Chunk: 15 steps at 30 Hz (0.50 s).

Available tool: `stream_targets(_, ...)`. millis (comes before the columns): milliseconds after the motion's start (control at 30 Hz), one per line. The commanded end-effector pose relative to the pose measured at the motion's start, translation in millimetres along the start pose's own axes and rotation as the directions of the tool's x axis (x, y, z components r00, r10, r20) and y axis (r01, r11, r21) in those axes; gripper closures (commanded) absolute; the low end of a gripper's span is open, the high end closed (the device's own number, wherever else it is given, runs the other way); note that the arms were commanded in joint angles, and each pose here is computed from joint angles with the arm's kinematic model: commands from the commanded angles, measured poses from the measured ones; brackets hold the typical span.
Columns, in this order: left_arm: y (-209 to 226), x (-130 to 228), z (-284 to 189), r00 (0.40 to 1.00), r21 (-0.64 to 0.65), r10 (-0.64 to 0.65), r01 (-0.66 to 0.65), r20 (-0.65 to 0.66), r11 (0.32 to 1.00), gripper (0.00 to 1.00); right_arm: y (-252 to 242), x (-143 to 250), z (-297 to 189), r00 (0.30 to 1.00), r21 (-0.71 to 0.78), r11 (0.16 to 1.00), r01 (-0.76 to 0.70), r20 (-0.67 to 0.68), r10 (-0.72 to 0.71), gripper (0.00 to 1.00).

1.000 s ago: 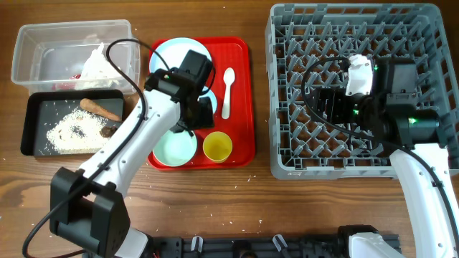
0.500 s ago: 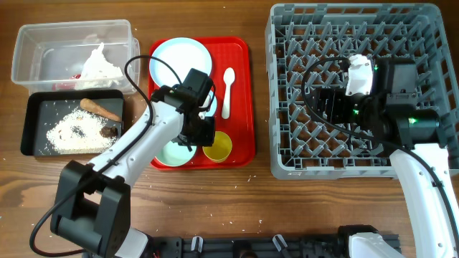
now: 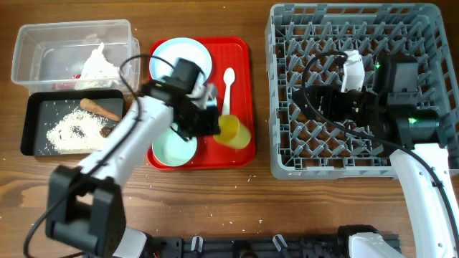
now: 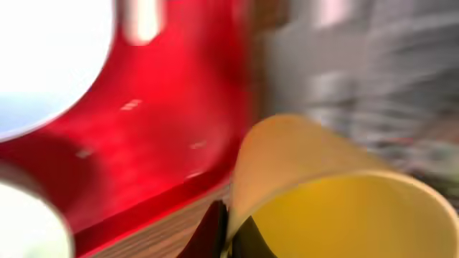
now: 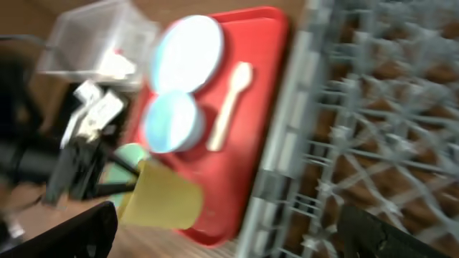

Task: Sort waste into correct bins and load items into the dishwasher rack
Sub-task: 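Grasp the yellow cup with the left gripper and lift it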

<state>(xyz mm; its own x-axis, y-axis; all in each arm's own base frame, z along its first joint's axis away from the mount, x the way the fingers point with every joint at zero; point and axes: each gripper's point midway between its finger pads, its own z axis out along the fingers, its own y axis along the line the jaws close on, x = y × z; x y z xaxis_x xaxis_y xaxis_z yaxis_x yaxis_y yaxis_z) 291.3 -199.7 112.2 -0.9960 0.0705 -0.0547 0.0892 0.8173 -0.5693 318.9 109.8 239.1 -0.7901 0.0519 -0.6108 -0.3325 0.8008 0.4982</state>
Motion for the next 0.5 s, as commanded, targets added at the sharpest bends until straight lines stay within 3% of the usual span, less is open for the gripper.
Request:
stream_targets(0,-63,-12,-73,0.998,0.479,0.021,-0.046,0.056,0.877,0.96,41,-8,-1,0.999,-0.202,0.979,0.041,0.015,-0.039,0.0)
stream_targets(100,-74,-14,-105,0.999,0.648,-0.002,-0.033,0.052,0.761,0.96,74,-14,-2,0.991,-0.388,0.912,0.133,0.073,-0.114,0.0)
stream_targets(267,-98,-9,-137,0.995,0.8,0.071,-0.098,0.069,0.592,0.96,122,-11,1,0.96,-0.679,0.681,0.274,0.148,-0.239,0.0)
stream_targets(467,-98,-9,-138,0.995,0.802,0.072,-0.098,0.069,0.589,0.96,149,1,17,0.937,-0.78,0.543,0.311,0.157,-0.312,0.0)
